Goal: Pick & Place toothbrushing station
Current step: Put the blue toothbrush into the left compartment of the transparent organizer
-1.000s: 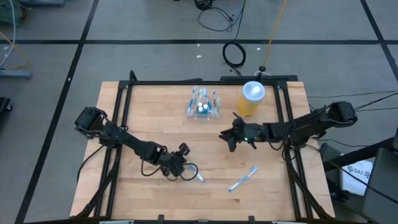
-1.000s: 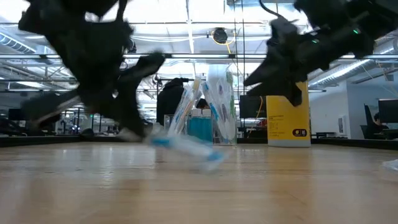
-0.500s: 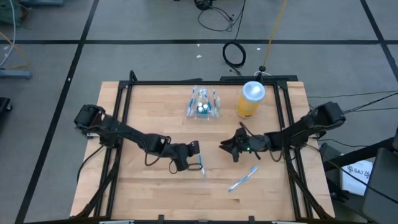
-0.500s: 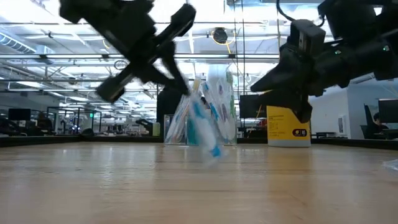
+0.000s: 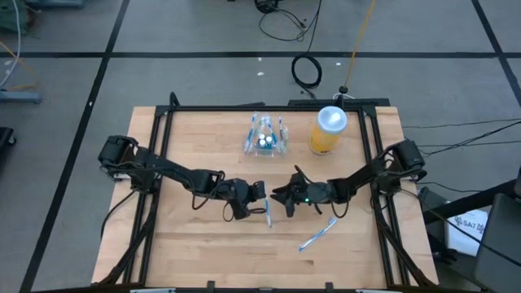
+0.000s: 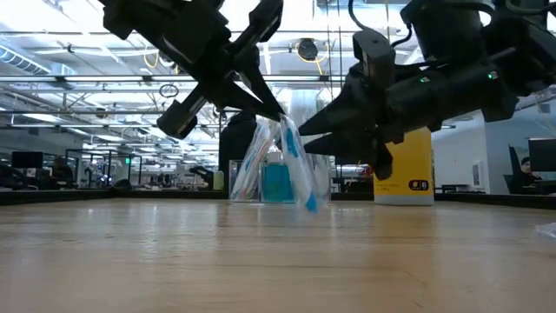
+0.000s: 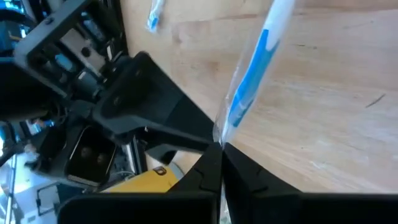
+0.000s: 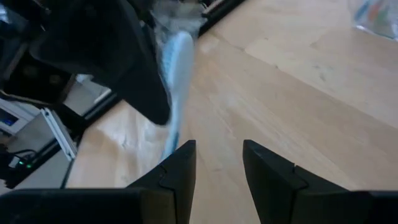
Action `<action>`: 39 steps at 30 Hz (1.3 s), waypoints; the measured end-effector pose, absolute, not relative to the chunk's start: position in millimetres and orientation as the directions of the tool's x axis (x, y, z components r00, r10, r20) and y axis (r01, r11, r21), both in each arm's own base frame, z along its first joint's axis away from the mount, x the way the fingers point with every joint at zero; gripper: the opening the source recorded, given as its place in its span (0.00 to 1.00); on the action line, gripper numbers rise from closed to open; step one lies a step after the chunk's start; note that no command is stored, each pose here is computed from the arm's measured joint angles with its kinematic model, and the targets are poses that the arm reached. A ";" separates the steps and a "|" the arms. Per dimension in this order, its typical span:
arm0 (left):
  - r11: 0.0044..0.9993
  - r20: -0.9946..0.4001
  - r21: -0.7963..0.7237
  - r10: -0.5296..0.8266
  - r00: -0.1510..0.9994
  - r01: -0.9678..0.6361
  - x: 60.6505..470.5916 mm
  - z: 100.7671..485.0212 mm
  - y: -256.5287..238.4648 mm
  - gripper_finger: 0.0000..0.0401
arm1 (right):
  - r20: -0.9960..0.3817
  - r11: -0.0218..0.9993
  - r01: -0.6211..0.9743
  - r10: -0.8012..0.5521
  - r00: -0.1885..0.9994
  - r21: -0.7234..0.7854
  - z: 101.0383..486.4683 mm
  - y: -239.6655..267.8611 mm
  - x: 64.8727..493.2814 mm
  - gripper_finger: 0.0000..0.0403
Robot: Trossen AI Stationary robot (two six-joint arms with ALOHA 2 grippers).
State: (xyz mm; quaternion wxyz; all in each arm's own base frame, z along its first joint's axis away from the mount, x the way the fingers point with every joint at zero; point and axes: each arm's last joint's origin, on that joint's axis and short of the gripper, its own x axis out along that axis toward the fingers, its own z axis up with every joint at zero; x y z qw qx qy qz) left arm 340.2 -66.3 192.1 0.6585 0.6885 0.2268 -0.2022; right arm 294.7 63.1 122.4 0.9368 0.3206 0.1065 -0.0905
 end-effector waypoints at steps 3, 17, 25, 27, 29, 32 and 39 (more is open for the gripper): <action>-0.060 -0.574 0.815 0.042 0.817 0.576 340.2 192.4 -67.2 0.02 | -0.232 0.786 0.219 -0.099 0.968 0.579 123.0 64.0 298.8 0.32; 0.003 -0.564 0.825 0.074 0.822 0.565 339.6 193.3 -69.8 0.01 | -0.228 0.845 0.119 0.003 0.974 0.521 122.0 62.0 314.1 0.32; -0.067 -0.576 0.798 0.210 0.790 0.599 331.9 189.6 -81.8 0.01 | -0.244 0.831 0.141 -0.007 0.970 0.537 118.5 50.6 312.6 0.32; -0.074 -0.568 0.800 0.222 0.792 0.595 331.0 189.9 -84.8 0.02 | -0.216 0.828 0.097 0.029 0.976 0.553 121.3 49.5 313.6 0.32; -0.091 -0.564 0.801 0.216 0.797 0.592 330.6 190.3 -87.6 0.02 | -0.180 0.829 0.053 0.058 0.982 0.557 124.9 48.9 314.6 0.32; -0.095 -0.552 0.810 0.213 0.806 0.579 331.5 191.6 -88.3 0.01 | -0.153 0.837 0.014 0.083 0.985 0.546 127.5 49.6 314.9 0.32; -0.077 -0.483 0.859 0.205 0.851 0.506 336.9 198.7 -87.7 0.01 | -0.119 0.837 -0.028 0.111 0.987 0.547 130.9 50.5 315.2 0.32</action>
